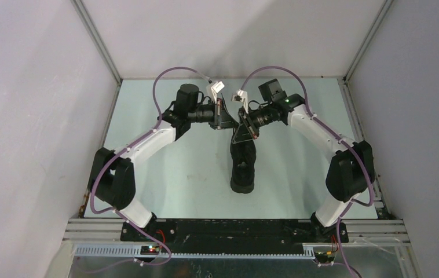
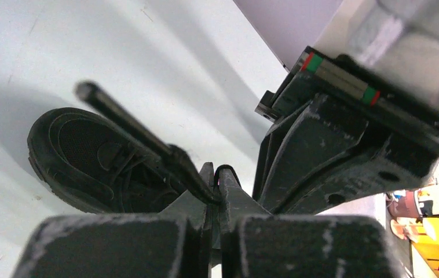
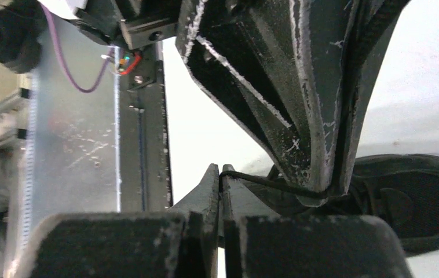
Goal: Tie the shoes
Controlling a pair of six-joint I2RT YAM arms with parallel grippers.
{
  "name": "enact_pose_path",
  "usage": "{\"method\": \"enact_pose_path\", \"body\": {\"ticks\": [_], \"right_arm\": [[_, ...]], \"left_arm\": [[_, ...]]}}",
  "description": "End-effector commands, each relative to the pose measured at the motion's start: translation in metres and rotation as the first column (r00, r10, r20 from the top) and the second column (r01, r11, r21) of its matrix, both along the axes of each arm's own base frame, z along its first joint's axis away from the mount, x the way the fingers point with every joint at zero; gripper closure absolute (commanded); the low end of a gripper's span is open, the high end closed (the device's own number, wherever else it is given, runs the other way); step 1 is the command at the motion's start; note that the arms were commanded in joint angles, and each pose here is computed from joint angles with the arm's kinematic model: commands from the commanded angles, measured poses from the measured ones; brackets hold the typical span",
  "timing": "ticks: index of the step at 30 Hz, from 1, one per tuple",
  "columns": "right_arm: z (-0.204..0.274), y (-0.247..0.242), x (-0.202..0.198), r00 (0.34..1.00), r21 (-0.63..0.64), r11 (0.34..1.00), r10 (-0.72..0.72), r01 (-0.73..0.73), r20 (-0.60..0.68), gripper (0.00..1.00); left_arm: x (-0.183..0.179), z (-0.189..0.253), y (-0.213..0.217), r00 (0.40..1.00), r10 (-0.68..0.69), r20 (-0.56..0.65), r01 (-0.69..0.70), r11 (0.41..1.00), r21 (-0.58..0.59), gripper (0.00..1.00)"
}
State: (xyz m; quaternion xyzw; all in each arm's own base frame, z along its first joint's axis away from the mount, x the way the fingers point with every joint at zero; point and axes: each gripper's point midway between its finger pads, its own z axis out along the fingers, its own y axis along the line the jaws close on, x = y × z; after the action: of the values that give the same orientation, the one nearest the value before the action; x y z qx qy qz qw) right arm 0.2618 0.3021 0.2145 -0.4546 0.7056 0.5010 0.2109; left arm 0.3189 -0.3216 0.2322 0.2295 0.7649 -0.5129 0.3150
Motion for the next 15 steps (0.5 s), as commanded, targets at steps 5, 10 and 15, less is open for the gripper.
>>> {"method": "enact_pose_path", "body": {"ticks": [5, 10, 15], "right_arm": [[-0.001, 0.006, -0.03, 0.959, -0.145, 0.984, 0.139, -0.105, 0.249, 1.0], [-0.008, 0.006, -0.042, 0.884, -0.26, 0.954, 0.245, -0.148, 0.399, 1.0], [-0.019, -0.001, -0.054, 0.74, -0.398, 0.896, 0.402, -0.198, 0.538, 1.0]], "left_arm": [[0.046, 0.022, 0.016, 0.975, 0.181, 0.128, -0.178, 0.983, -0.036, 1.0], [0.046, 0.023, 0.017, 0.974, 0.182, 0.132, -0.179, 0.983, -0.037, 1.0], [0.041, 0.024, 0.018, 0.976, 0.175, 0.132, -0.172, 0.984, -0.036, 1.0]]}}
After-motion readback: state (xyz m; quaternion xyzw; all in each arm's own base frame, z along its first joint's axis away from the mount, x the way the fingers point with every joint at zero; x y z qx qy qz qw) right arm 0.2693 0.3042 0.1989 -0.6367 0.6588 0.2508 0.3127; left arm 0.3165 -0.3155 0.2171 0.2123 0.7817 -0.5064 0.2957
